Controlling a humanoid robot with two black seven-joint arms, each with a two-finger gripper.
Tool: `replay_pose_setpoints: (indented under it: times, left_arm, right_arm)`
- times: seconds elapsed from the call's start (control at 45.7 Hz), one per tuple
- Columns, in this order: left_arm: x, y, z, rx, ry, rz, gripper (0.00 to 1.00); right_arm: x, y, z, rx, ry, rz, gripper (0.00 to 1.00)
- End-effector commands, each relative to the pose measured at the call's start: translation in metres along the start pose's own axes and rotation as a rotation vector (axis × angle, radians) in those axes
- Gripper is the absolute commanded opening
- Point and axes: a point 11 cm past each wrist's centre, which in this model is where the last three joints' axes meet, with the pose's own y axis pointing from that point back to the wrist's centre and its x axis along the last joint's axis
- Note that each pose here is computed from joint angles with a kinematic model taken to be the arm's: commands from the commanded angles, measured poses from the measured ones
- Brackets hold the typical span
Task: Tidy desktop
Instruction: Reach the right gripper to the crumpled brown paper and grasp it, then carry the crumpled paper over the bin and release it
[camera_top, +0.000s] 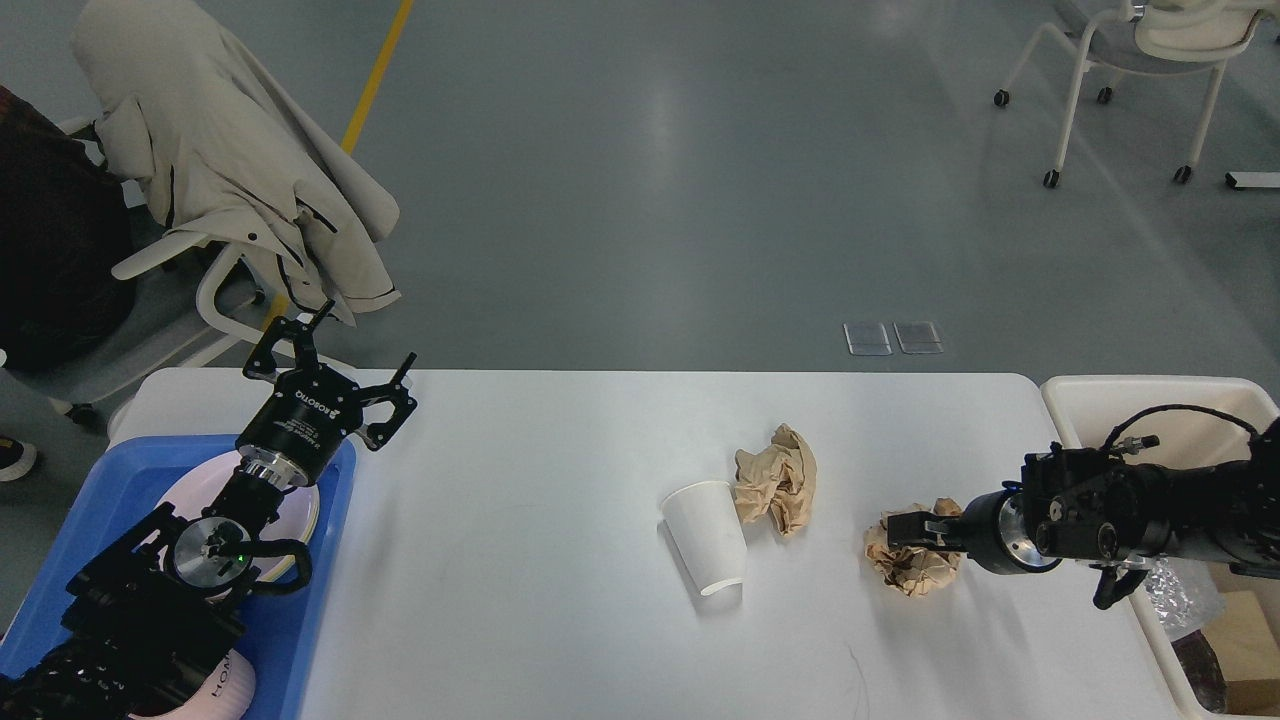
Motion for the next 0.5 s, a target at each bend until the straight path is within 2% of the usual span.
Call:
replay_pose_setpoints:
  times: [0.0,0.088,0.109,0.175,0.197,0.241,0.482]
  left_arm:
    - [0.0,0.0,0.0,0.0,0.0,0.0,1.0]
    - [0.0,0.0,0.0,0.0,0.0,0.0,1.0]
    - [0.0,0.0,-0.001,0.001,0.001,-0.001,1.0]
    - [0.0,0.0,0.0,-0.001,0.001,0.0,1.0]
    - [0.0,0.0,0.0,0.0,0.0,0.0,1.0]
    - [0.0,0.0,0.0,0.0,0.0,0.0,1.0]
    - [0.0,0.0,0.0,0.0,0.0,0.001,1.0]
  right_arm:
    - [-0.004,-0.003,0.002,-0.001,-0.009,0.003,0.83]
    - [-0.002,-0.004,-0.002,0.011,-0.018,0.019,0.39]
    - [-0.003,-0.004,-0.002,0.013,-0.019,0.02,0.35]
    - [-0.003,-0.005,-0.003,0.017,-0.024,0.019,0.31]
    - [-0.002,-0.004,-0.004,0.018,-0.023,0.02,0.25]
    - [0.0,-0.003,-0.006,0.021,-0.025,0.016,0.02]
    - [0.013,0.011,-0.002,0.027,-0.07,0.026,0.0]
